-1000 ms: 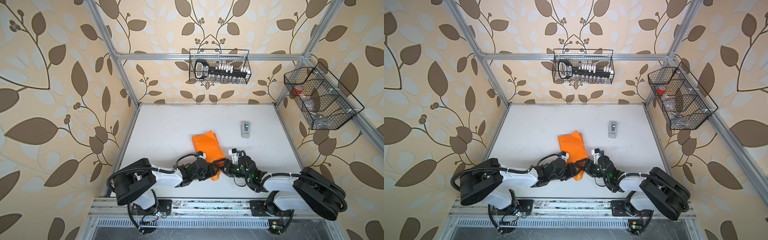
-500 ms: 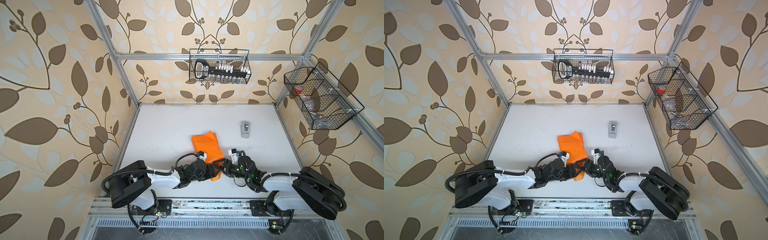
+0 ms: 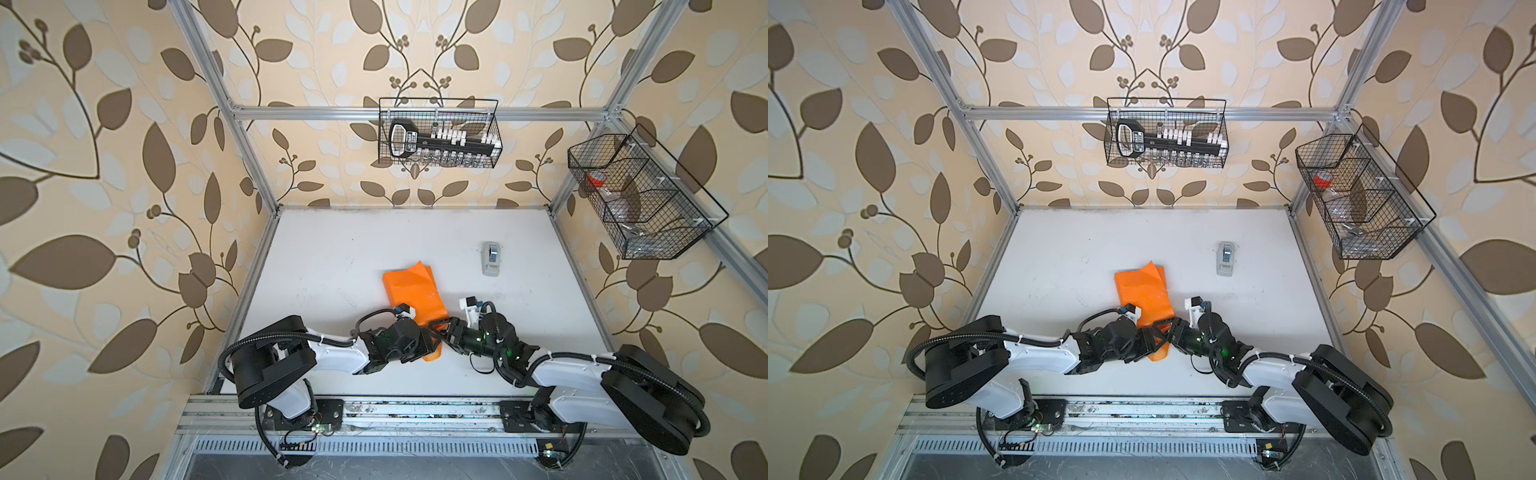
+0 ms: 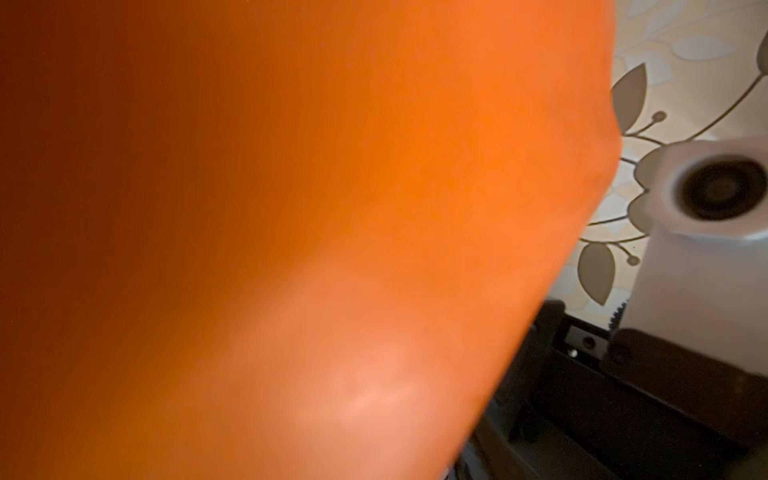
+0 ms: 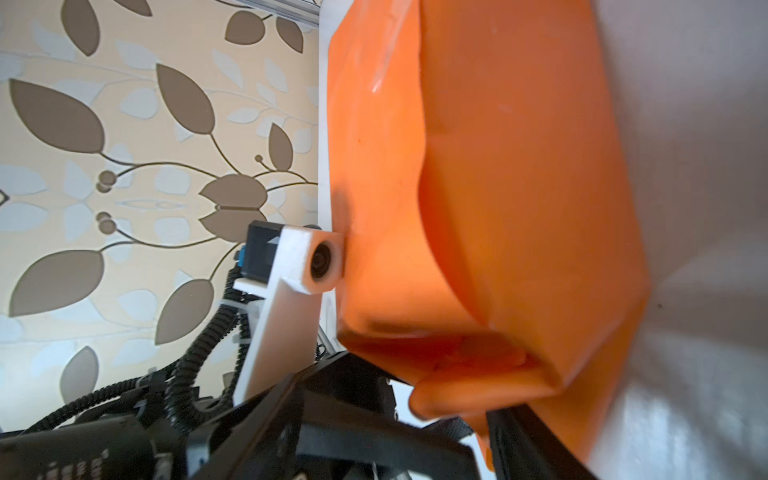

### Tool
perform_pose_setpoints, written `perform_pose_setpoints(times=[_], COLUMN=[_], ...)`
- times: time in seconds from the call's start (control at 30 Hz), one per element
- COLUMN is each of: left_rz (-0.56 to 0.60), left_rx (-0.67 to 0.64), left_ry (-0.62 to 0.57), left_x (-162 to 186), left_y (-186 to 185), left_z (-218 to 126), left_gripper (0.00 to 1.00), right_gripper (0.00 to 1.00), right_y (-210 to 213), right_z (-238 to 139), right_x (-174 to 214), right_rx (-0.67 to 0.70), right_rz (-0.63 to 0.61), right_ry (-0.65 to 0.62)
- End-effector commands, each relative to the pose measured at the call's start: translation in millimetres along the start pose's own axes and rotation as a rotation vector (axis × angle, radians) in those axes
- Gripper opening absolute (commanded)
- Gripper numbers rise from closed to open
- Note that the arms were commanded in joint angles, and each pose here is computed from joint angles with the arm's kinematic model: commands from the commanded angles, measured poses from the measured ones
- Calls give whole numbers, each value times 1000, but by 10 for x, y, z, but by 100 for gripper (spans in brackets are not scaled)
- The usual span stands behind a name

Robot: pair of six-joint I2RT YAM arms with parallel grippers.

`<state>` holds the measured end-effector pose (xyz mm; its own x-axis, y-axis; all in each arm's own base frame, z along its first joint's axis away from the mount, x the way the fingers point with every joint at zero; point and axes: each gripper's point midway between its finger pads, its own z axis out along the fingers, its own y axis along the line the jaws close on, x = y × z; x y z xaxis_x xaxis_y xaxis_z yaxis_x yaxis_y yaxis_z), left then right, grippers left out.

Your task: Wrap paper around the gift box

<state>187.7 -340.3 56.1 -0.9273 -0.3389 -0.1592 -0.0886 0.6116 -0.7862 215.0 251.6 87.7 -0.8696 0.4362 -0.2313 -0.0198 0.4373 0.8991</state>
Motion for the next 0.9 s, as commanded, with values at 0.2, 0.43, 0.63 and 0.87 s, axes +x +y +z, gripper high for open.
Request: perform_pose_setpoints(times=[0.2, 0.43, 0.63, 0.87], left_rz=[-75, -91, -89, -93], left_rx=[-29, -48, -44, -48], left_ry=[-48, -55, -50, -52], left_x=[-112, -108, -99, -109], left_y=[-114, -21, -20, -9], left_z=[51, 56, 94, 120], left_gripper=[47, 45, 44, 43], right_gripper=[56, 42, 41, 37], right_y=[-178, -478, -576, -620], right_z=[-230, -520, -445, -319], right_x=[-4, -35, 75, 147], right_rx=[92, 183, 206, 220], right_rz=[-4, 10, 23, 37], right_ry=[-42, -127, -65, -32])
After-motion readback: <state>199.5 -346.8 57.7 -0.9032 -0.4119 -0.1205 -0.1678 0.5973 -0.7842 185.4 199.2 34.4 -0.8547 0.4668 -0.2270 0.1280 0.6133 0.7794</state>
